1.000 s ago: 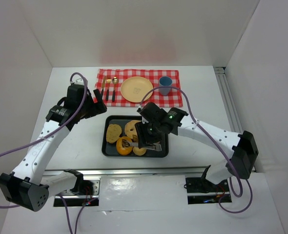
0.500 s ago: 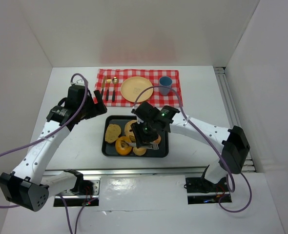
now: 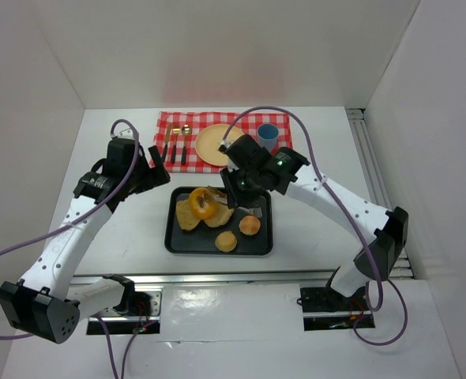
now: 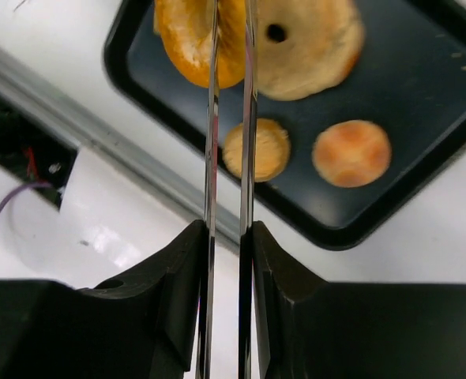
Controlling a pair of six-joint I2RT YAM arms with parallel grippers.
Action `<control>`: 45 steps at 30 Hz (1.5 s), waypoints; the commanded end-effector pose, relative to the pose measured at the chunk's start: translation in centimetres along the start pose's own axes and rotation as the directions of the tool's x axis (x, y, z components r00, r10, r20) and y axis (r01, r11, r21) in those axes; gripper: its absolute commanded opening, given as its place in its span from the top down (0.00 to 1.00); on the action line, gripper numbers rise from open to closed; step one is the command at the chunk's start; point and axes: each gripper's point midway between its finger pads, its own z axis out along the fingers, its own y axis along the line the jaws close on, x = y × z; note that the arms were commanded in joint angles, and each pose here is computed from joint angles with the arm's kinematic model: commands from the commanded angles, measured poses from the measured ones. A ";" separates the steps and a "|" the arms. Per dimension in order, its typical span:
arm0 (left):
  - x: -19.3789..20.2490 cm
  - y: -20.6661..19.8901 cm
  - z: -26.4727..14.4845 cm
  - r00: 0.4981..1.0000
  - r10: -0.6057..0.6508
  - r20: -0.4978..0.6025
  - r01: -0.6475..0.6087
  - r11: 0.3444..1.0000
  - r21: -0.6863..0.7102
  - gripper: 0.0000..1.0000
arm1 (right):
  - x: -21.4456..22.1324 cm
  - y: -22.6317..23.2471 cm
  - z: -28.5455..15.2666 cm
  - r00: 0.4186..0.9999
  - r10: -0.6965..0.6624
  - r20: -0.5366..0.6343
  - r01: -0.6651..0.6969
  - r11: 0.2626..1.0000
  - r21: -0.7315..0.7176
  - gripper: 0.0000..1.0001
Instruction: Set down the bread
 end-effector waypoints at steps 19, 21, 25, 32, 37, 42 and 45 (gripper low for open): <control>-3.2 1.8 -1.8 0.994 -0.004 0.108 0.010 0.999 -0.050 0.05 | -18.4 -14.9 3.9 0.907 0.169 0.386 -0.215 0.973 0.080 0.70; -3.2 1.9 -1.8 0.995 0.008 0.100 -0.002 0.998 -0.055 0.05 | -19.1 -15.6 5.4 0.902 0.189 0.389 -0.230 0.971 0.061 0.70; -3.3 2.1 -1.8 0.995 0.001 0.103 0.005 0.998 -0.062 0.05 | -20.5 -16.0 7.5 0.895 0.200 0.398 -0.230 0.973 0.028 0.70; -3.1 2.0 -1.4 0.997 -0.004 0.083 0.008 0.999 -0.048 0.05 | -22.1 -16.0 10.0 0.886 0.219 0.410 -0.233 0.972 -0.016 0.54; -3.4 1.8 -1.6 0.996 -0.005 0.091 0.009 0.999 -0.044 0.05 | -23.1 -15.6 8.2 0.872 0.206 0.444 -0.235 0.972 0.011 0.41; -3.3 1.7 -1.6 0.996 -0.005 0.086 0.008 0.999 -0.036 0.05 | -23.6 -14.6 2.6 0.837 0.154 0.524 -0.223 0.972 0.070 0.40; -3.3 1.7 -1.6 0.996 -0.014 0.087 0.017 0.999 -0.035 0.05 | -21.5 -13.1 -0.8 0.845 0.115 0.522 -0.186 0.979 0.086 0.41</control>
